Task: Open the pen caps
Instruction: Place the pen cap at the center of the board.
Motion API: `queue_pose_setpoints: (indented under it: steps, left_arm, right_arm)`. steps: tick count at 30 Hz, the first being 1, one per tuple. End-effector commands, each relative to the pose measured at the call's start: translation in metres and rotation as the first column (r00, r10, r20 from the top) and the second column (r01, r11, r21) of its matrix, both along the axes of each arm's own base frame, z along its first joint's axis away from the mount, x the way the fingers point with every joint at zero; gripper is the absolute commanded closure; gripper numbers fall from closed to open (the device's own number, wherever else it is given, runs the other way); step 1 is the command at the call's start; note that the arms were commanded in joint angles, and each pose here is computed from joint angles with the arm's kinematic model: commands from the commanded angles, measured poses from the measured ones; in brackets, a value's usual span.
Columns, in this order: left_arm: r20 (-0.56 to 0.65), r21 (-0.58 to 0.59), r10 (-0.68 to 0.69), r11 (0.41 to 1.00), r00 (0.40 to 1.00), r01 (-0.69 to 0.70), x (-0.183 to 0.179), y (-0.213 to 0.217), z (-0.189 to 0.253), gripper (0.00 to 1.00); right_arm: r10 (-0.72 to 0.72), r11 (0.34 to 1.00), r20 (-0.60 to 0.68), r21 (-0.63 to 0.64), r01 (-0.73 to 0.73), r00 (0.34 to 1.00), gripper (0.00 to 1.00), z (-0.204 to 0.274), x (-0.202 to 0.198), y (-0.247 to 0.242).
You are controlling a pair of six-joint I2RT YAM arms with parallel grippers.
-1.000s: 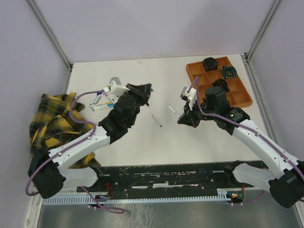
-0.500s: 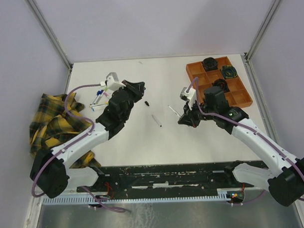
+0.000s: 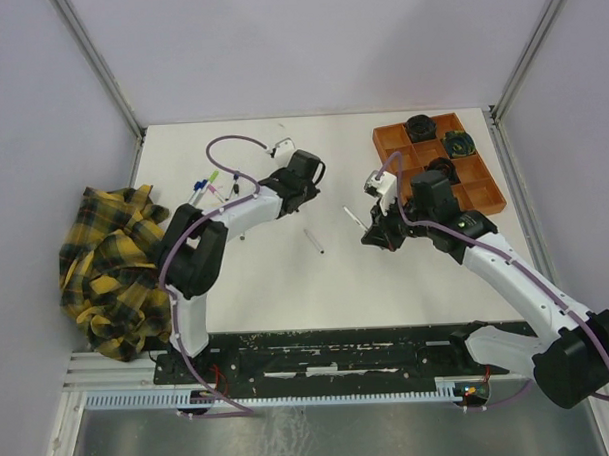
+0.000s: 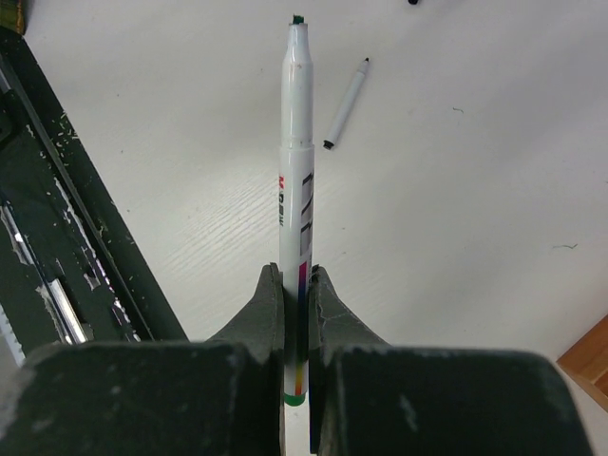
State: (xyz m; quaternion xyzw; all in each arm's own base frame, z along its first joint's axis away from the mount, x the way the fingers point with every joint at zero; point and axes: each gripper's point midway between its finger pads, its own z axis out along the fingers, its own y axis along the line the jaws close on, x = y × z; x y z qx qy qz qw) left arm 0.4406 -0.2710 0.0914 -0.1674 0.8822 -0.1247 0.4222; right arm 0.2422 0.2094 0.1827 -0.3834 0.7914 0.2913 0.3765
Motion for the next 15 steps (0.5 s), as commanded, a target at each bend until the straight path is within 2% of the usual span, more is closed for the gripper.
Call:
queue_pose_setpoints:
  steps: [1,7,15]
  left_arm:
    - [-0.058,0.114,0.053,0.992,0.997,-0.046,0.015,0.008,-0.006,0.97]
    - [-0.091,0.164,0.089,0.984,0.992,-0.073,0.022,0.012,-0.024,0.96]
    - [-0.125,0.187,0.108,0.979,0.986,-0.084,0.023,0.019,-0.042,0.86]
  right_arm:
    - [-0.033,0.999,0.079,0.023,0.031,0.996,1.0,0.025,0.014,-0.001]
    - [-0.037,0.999,0.078,0.021,0.036,0.996,1.0,0.026,0.015,-0.002]
    - [-0.038,0.999,0.078,0.022,0.036,0.996,1.0,0.025,0.015,-0.002]
